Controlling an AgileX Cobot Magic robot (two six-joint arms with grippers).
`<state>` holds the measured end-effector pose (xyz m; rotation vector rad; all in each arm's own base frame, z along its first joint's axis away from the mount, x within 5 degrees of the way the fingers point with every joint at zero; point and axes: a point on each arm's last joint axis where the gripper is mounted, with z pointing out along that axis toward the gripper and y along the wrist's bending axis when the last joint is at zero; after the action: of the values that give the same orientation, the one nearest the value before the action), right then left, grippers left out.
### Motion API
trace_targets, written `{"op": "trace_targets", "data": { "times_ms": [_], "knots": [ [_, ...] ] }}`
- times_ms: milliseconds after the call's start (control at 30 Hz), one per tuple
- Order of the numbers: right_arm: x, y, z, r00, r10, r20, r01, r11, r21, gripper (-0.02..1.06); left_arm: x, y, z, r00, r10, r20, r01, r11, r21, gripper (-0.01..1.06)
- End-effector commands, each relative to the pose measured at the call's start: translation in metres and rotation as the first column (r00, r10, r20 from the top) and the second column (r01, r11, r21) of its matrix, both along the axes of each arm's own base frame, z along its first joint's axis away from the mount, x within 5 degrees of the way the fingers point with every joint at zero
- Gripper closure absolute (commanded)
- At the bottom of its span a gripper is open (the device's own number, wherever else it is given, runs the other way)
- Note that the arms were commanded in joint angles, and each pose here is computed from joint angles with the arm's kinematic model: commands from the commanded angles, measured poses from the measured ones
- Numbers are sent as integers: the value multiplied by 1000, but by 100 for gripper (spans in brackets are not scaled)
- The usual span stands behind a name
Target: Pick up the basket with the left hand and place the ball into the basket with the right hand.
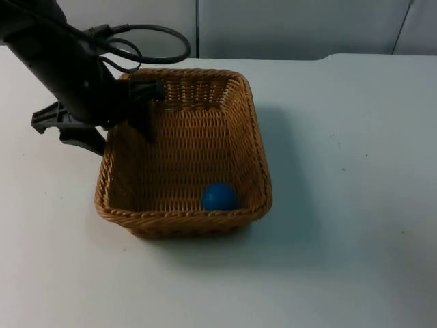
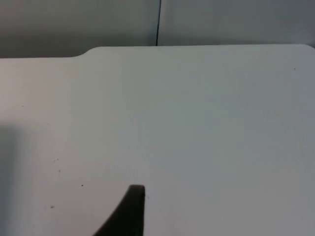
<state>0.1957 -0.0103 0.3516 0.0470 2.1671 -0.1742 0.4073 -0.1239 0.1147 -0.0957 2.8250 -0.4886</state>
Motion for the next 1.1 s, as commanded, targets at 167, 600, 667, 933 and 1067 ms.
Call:
{"op": "trace_targets", "data": {
  "times_ms": [167, 600, 667, 933, 1067],
  "knots": [
    [3, 0, 0, 1000, 9, 23, -9, 1000, -6, -1, -8, 1, 23, 996, -84, 0, 84, 995, 54, 0],
    [3, 2, 2, 999, 10, 47, -11, 1000, 22, -1, -23, 35, 122, 969, -99, 228, 11, 933, 359, 0],
    [3, 2, 3, 998, 12, 59, -13, 1000, 24, -1, -29, 38, 144, 954, -97, 285, -12, 934, 358, 0],
    [5, 2, 6, 996, 22, 92, -23, 1000, 12, -1, -56, 45, 207, 892, -75, 446, -75, 948, 310, 0],
    [7, 3, 10, 990, 33, 139, -36, 999, 20, -1, -69, 48, 229, 865, -73, 497, -88, 952, 293, 0]
  ]
}}
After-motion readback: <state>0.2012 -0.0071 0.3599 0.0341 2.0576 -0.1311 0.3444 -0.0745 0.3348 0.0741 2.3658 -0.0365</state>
